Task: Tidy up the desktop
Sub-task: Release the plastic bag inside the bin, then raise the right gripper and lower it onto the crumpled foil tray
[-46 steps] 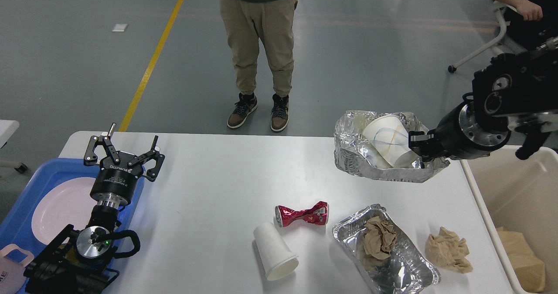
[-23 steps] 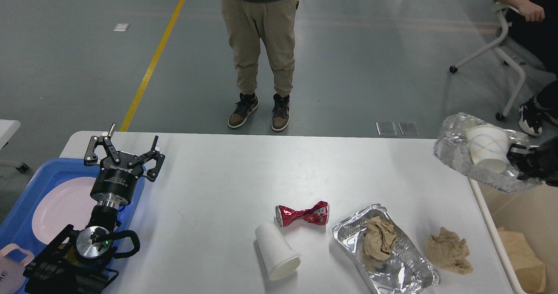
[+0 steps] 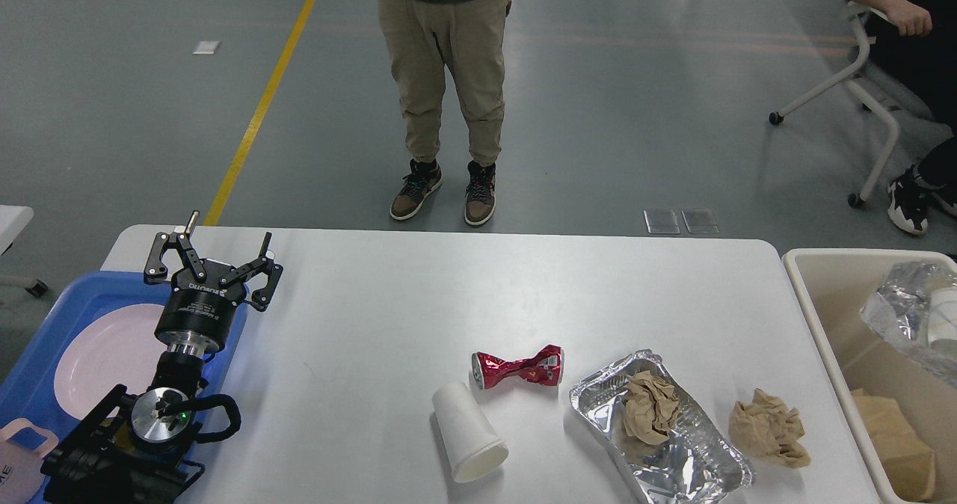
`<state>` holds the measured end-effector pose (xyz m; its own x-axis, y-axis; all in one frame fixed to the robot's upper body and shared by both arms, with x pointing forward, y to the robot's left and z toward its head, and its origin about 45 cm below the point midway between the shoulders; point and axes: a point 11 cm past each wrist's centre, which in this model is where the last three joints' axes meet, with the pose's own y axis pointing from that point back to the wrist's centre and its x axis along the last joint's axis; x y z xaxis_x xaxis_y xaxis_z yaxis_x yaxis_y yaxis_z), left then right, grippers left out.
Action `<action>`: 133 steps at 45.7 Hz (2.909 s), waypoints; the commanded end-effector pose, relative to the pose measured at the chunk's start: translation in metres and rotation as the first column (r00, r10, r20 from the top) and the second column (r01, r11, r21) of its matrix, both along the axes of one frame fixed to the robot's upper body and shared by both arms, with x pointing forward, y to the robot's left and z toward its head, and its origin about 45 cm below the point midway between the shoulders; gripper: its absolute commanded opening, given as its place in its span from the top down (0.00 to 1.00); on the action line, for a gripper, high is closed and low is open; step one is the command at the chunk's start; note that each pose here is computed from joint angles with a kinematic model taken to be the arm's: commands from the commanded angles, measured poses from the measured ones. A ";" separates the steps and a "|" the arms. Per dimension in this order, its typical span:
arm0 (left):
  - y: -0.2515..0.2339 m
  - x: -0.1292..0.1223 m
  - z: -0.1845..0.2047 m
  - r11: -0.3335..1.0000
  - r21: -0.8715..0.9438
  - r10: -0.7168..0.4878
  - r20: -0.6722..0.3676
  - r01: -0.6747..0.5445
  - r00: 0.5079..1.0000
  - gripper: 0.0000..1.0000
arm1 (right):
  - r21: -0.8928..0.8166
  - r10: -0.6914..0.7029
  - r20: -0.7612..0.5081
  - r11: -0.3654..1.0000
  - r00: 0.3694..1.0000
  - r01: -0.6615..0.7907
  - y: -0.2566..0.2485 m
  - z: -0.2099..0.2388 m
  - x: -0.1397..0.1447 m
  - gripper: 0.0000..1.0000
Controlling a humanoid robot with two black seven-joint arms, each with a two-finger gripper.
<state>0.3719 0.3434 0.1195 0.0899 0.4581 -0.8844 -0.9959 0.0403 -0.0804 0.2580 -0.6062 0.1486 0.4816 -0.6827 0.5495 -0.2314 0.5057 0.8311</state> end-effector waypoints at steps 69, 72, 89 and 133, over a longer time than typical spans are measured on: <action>0.000 0.000 0.000 1.000 -0.001 0.001 0.002 -0.001 1.000 0.04 | -0.120 -0.168 0.189 0.974 0.968 0.192 0.032 -0.122 -0.042 0.00; 0.000 0.000 0.000 1.000 0.000 0.001 0.000 -0.001 1.000 0.04 | -0.088 -0.147 0.153 0.983 0.977 0.162 0.033 -0.116 -0.035 0.00; 0.000 0.000 0.000 1.000 0.000 0.001 0.000 -0.001 1.000 0.04 | 0.063 0.264 -0.158 0.964 0.951 -0.258 0.102 0.003 0.067 0.00; 0.000 0.000 0.000 1.000 0.000 0.001 0.000 -0.001 1.000 0.04 | 0.413 0.819 -0.338 0.571 0.463 -0.709 0.359 0.212 0.043 0.00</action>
